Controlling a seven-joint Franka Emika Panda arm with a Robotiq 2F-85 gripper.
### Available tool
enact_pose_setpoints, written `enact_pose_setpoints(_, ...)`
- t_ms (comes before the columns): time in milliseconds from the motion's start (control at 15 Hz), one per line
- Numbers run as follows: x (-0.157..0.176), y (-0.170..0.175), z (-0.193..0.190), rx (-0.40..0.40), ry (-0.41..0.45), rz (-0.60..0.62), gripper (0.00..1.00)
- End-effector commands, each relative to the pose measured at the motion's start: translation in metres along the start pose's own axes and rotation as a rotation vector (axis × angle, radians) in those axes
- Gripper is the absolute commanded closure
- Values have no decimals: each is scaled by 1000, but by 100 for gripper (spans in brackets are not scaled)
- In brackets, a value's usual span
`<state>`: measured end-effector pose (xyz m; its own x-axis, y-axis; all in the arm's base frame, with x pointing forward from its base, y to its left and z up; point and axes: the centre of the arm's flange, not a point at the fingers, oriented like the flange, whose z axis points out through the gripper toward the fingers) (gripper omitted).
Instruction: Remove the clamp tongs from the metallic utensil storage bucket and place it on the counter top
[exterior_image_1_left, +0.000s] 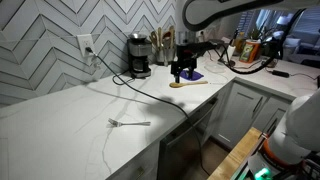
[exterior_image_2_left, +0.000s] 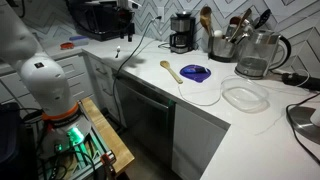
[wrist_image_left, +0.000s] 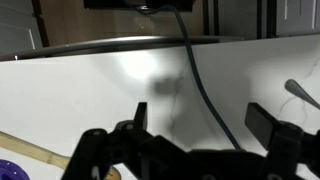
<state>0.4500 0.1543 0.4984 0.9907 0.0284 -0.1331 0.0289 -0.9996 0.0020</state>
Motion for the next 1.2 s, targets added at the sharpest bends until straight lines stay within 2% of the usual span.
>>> enact_pose_setpoints(0, 0, 0, 0, 0, 0, 0, 0)
enact_pose_setpoints(800, 0, 0, 0, 0, 0, 0, 0)
enact_pose_setpoints(933, 2, 28, -11, -12, 36, -22, 0)
enact_pose_setpoints(1133, 15, 81, -34, -80, 91, -89, 0)
